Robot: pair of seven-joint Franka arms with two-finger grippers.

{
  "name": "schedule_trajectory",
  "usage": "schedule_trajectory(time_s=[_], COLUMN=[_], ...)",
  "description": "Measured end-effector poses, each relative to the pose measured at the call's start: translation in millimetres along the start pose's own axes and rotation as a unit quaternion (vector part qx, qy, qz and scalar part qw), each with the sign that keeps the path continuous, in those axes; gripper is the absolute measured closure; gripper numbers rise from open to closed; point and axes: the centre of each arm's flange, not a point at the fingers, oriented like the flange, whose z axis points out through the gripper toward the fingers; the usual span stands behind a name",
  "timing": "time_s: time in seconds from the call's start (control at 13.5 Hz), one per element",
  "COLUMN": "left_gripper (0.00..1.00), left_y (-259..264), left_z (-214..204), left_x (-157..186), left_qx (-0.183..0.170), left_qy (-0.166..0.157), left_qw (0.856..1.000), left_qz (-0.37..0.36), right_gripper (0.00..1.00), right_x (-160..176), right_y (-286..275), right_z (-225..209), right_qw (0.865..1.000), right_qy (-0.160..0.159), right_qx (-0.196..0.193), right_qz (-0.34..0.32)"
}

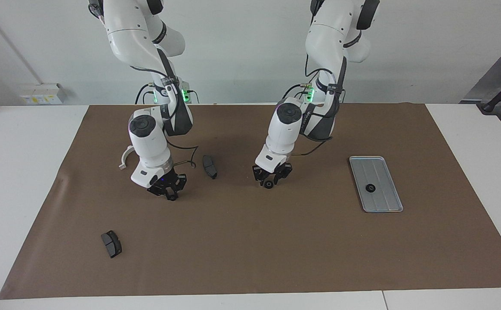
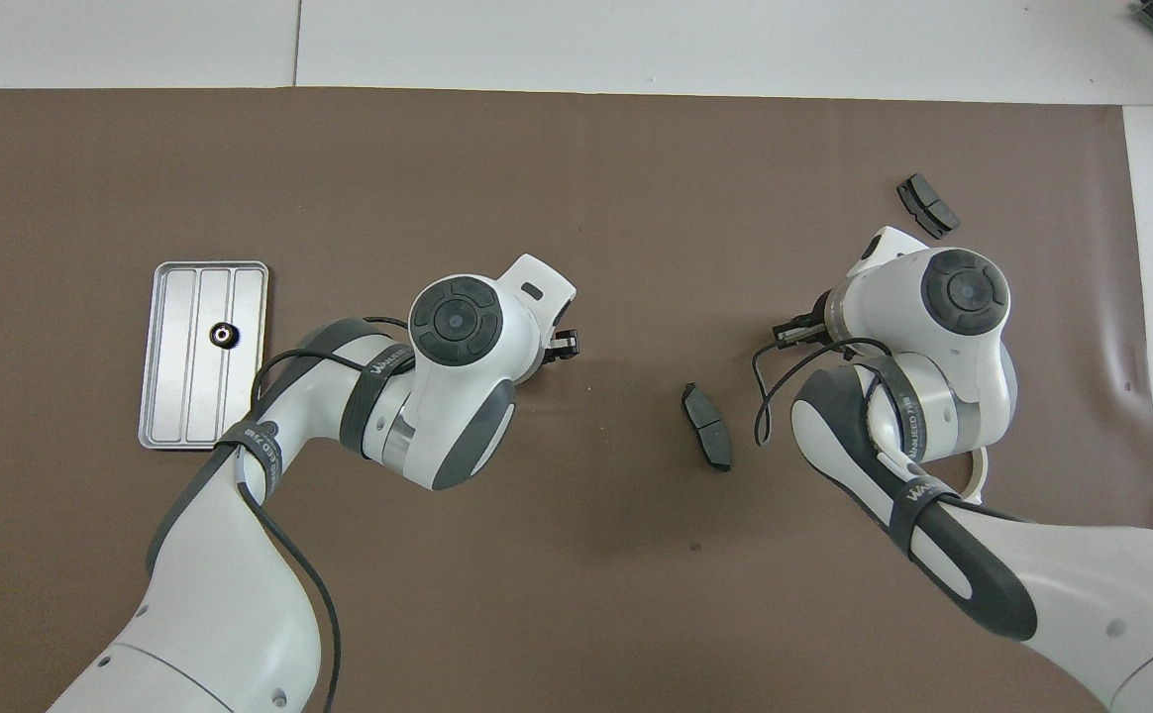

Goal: Pick bearing gear from pile to tray

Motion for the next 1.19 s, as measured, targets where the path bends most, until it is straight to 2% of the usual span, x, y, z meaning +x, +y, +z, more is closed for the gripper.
schedule_trajectory(time_s=[0.45,0.89,0.97,1.04,1.12,1.19], left_gripper=[0.45,0.52,0.58,0.58,0.65,0.65], left_y=[-4,-5,-5,-5,-6,-6], left_z=[8,9,9,9,8,8], left_x=[-2,-2,-2,-2,-2,-2], left_qx=[-0.003,-0.003,-0.003,-0.002,-0.003,-0.003], left_qy=[0.006,0.008,0.008,0.008,0.009,0.009], left_qw=[1.0,1.0,1.0,1.0,1.0,1.0], left_qz=[-0.001,-0.001,-0.001,-0.001,-0.001,-0.001], right_gripper=[0.76,0.76,0.76,0.76,0.76,0.76], right_x=[2,21,22,22,23,25], right_y=[-1,-24,-24,-24,-24,-25], right_z=[-3,-44,-46,-47,-48,-50], right_qw=[1.0,0.999,0.999,0.999,0.998,0.998], right_qy=[0.003,0.01,0.011,0.011,0.013,0.015], right_qx=[0.001,0.005,0.005,0.005,0.005,0.006], right_qz=[0.001,0.041,0.044,0.047,0.053,0.061])
